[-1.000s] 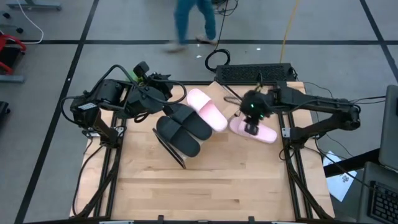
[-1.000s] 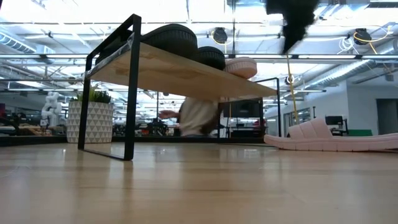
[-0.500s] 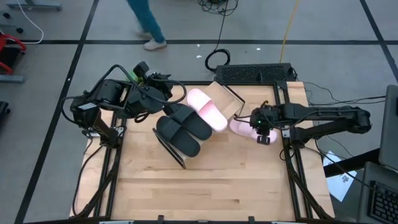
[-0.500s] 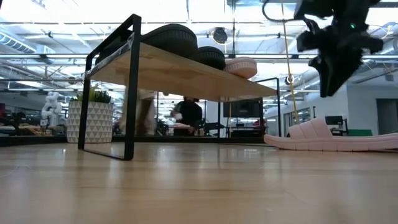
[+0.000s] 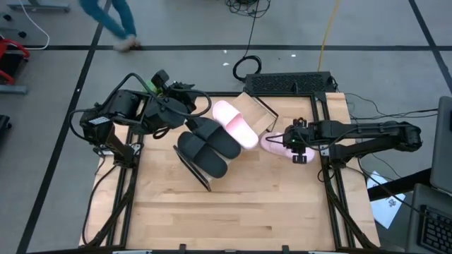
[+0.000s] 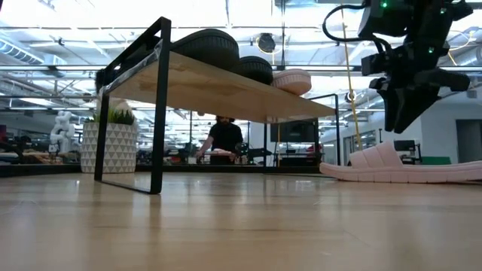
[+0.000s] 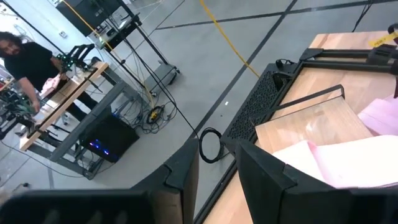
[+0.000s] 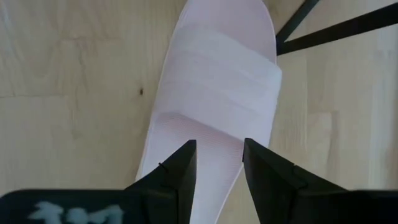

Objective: Pick and place slides into the shelf
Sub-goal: Put the pink slide on the shelf

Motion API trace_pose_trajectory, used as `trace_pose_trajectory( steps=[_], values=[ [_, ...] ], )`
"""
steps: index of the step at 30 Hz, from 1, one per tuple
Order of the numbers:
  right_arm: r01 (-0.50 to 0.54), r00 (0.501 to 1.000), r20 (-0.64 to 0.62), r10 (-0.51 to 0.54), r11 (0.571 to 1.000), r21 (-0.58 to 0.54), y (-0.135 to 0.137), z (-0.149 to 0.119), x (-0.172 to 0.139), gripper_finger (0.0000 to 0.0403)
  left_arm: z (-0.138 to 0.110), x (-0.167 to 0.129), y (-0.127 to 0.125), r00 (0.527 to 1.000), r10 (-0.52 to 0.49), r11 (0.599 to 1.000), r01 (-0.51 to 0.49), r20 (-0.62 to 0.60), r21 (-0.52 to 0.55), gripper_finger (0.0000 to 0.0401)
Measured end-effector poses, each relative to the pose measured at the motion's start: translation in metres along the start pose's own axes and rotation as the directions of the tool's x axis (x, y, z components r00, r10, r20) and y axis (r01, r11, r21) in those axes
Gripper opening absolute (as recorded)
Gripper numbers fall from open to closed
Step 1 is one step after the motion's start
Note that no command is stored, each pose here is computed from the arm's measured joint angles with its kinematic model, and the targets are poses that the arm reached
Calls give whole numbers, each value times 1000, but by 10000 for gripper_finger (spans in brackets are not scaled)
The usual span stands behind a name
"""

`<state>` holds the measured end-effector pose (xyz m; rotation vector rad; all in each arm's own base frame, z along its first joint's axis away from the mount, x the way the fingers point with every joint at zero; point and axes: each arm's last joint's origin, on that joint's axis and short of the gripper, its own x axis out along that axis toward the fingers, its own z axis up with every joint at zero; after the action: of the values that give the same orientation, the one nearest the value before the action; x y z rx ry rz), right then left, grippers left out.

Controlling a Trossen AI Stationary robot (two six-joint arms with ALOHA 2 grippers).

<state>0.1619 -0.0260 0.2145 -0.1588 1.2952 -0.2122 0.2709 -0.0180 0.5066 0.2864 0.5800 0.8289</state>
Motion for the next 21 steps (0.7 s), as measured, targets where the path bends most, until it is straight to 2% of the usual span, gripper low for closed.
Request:
trace_pose_trajectory(
  steps=[9,15,19,21],
  values=[
    [50,999,-4,-50,999,19,-2,0,0,121,0,0,0,1000,0,1000,0,0,-6,113],
    [48,999,1,-48,998,37,-1,0,0,112,0,0,0,1000,0,1000,0,0,-6,113],
    [41,999,15,-42,995,86,-2,3,-3,110,0,0,0,1000,0,1000,0,0,-6,113],
    [6,999,44,-11,991,133,-2,6,-5,110,0,0,0,1000,0,1000,0,0,-5,113]
  ],
)
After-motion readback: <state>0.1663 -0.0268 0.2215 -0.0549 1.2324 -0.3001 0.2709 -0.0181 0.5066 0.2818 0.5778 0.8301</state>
